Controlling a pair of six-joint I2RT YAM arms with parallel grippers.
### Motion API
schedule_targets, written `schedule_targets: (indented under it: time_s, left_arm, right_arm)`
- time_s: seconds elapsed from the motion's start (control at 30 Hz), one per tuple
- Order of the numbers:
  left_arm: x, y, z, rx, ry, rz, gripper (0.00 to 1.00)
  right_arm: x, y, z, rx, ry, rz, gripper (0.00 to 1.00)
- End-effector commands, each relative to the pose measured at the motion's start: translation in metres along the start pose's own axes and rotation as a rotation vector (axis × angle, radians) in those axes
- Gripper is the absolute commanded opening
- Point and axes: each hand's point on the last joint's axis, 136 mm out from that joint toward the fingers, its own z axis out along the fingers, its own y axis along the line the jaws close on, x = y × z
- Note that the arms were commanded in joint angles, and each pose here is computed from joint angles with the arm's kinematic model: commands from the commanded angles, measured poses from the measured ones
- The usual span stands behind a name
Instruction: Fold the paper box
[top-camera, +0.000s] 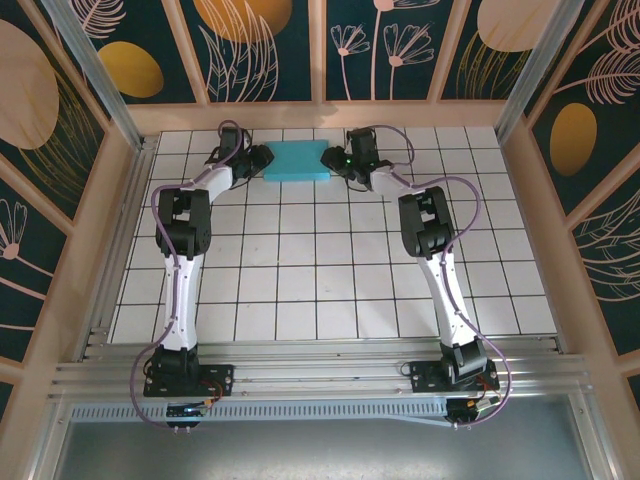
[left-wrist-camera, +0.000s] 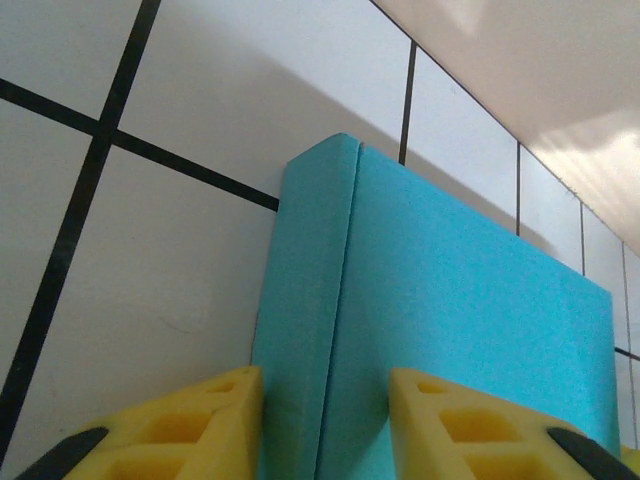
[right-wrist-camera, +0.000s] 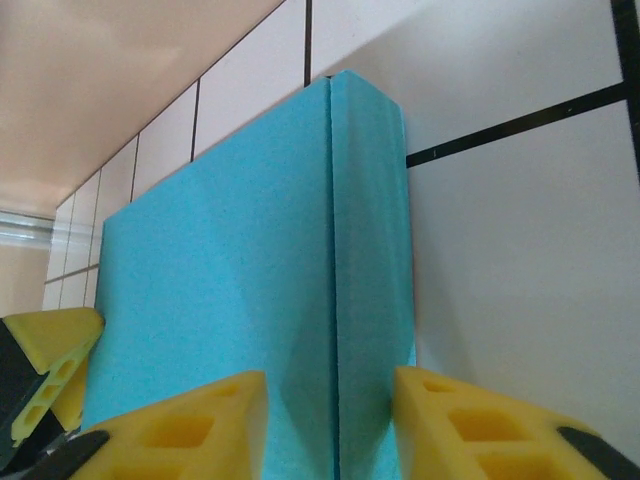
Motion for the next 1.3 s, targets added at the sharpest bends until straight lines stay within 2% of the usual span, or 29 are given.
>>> schedule_targets:
  time_s: [0.0, 0.17, 0.33, 0.53, 0.73, 0.83, 0.9, 1.1, 1.2, 1.27]
  left_arm:
    - [0.012, 0.007, 0.001, -0.033, 0.055, 0.011, 0.39]
    - [0.002, -0.008, -0.013, -0.018, 0.035, 0.043, 0.46]
    - [-0.023, -0.033, -0.053, -0.022, -0.048, 0.107, 0.57]
    - [-0.043, -0.074, -0.136, 0.003, -0.176, 0.205, 0.71]
    - [-0.029, -0.095, -0.242, 0.048, -0.335, 0.321, 0.78]
    - [-0.006, -0.083, -0.283, 0.036, -0.392, 0.381, 0.94]
    - [0.005, -0.077, -0.311, 0.037, -0.458, 0.407, 0.99]
    - [0.037, -0.015, -0.351, -0.097, -0.640, 0.404, 0.99]
    - [0.046, 0.020, -0.353, -0.220, -0.674, 0.388, 0.99]
    - [0.053, 0.033, -0.350, -0.254, -0.677, 0.432, 0.99]
  right_arm:
    - [0.004, 0.009, -0.001, -0.010, 0.034, -0.030, 0.45]
    - [-0.024, 0.022, -0.024, -0.005, -0.016, -0.064, 0.54]
    - [-0.058, 0.049, -0.066, 0.019, -0.074, -0.164, 0.64]
    - [-0.078, 0.072, -0.151, 0.072, -0.167, -0.282, 0.71]
    - [-0.074, 0.058, -0.256, 0.168, -0.337, -0.397, 0.76]
    - [-0.062, 0.040, -0.304, 0.210, -0.414, -0.426, 0.78]
    - [-0.054, 0.021, -0.336, 0.247, -0.473, -0.411, 0.80]
    - [-0.020, -0.060, -0.406, 0.477, -0.711, -0.359, 0.99]
    - [-0.001, -0.093, -0.421, 0.545, -0.773, -0.338, 0.99]
    - [0.010, -0.118, -0.424, 0.596, -0.772, -0.314, 0.99]
